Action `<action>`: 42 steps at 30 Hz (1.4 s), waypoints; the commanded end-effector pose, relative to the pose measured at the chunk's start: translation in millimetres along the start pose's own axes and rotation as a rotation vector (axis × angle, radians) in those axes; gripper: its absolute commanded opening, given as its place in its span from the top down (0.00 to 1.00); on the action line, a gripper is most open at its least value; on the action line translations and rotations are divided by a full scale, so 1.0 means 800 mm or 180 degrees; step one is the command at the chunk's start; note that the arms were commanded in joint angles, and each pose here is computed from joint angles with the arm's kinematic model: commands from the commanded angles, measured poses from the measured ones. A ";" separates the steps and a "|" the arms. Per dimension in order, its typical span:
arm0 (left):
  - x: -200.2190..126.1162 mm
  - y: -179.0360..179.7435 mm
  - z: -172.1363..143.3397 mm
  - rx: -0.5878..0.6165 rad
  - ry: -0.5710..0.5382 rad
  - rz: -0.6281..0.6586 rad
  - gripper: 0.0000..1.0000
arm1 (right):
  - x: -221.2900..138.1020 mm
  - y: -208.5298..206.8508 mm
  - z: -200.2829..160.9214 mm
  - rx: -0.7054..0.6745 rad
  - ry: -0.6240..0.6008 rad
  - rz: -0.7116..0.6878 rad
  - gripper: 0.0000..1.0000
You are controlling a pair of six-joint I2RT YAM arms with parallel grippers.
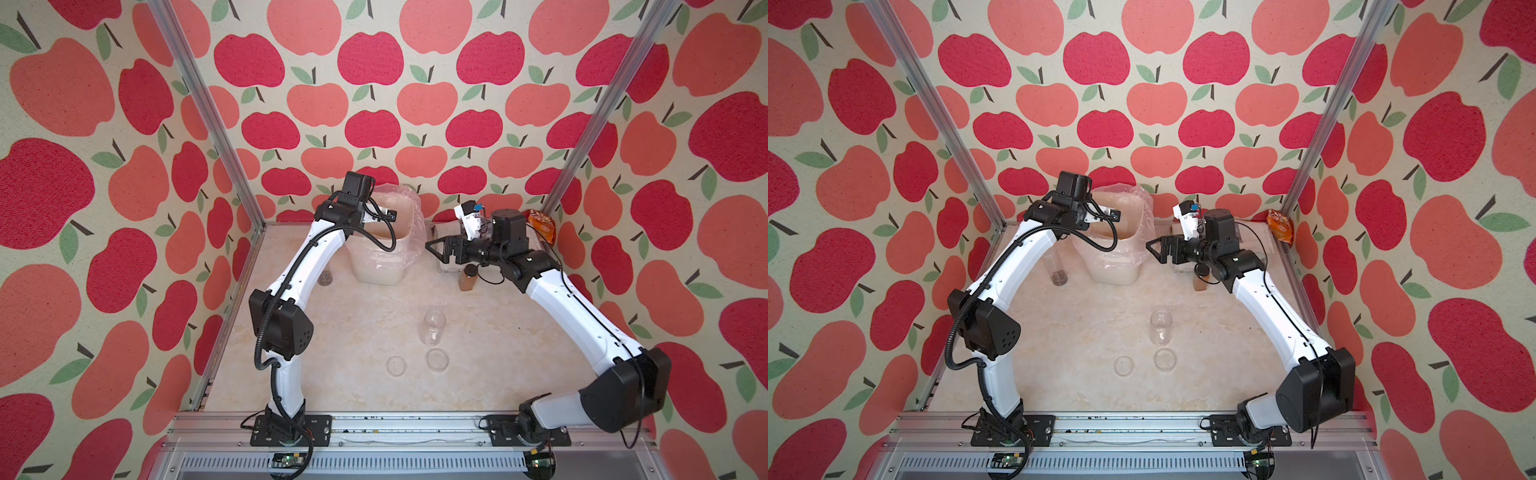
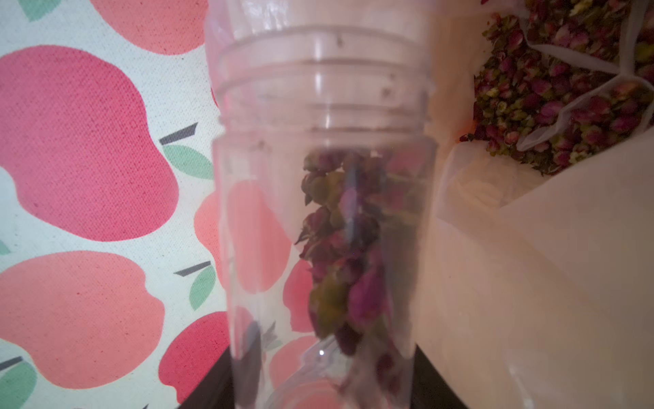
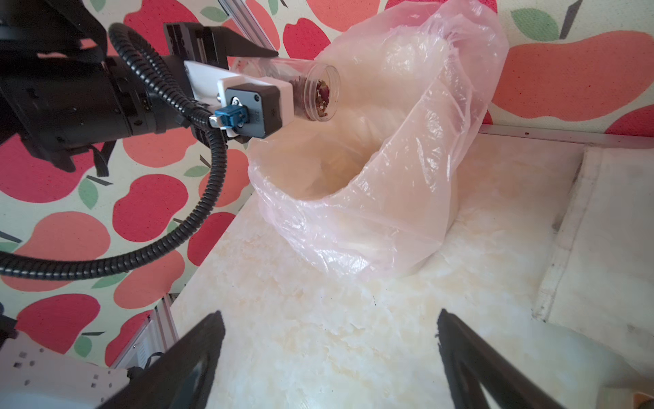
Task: Empty the moldy dried flower tea in the jars
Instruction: Pour the moldy dried flower tea into the trash bin, then adjust the jar.
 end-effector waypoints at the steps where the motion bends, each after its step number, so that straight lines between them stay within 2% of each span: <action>1: -0.051 0.026 0.007 -0.0558 -0.0622 0.0115 1.00 | 0.005 0.019 0.046 0.0279 -0.0286 0.0431 0.05; 7: -0.064 0.021 0.005 -0.0998 -0.1097 -0.0140 1.00 | 0.034 0.027 0.083 0.0570 -0.0360 0.0887 0.15; 12: -0.069 0.010 0.009 -0.1129 -0.1458 -0.0264 1.00 | 0.051 0.034 0.102 0.0627 -0.0302 0.1056 0.21; 17: -0.067 0.005 0.011 -0.1215 -0.1659 -0.0310 1.00 | 0.062 0.045 0.113 0.0613 -0.0292 0.1135 0.23; 26: -0.059 -0.004 0.012 -0.1168 -0.1689 -0.0312 1.00 | 0.089 0.063 0.116 0.0492 -0.0045 0.1058 0.29; 32: -0.058 -0.004 0.012 -0.1110 -0.1691 -0.0245 1.00 | 0.112 0.066 0.111 0.0597 0.0161 0.1006 0.35; 42: -0.059 -0.006 0.012 -0.1029 -0.1691 -0.0159 1.00 | 0.139 0.077 0.111 0.0770 0.0219 0.1112 0.49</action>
Point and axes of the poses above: each gripper's point midway between its finger pads, its own x axis out along the fingers, its own y axis along the line the jaws close on, z = x × y, the point moved 3 cm from there along -x, back along the fingers, and after that the axes turned 7 degrees about -x, right-handed, at the moved point
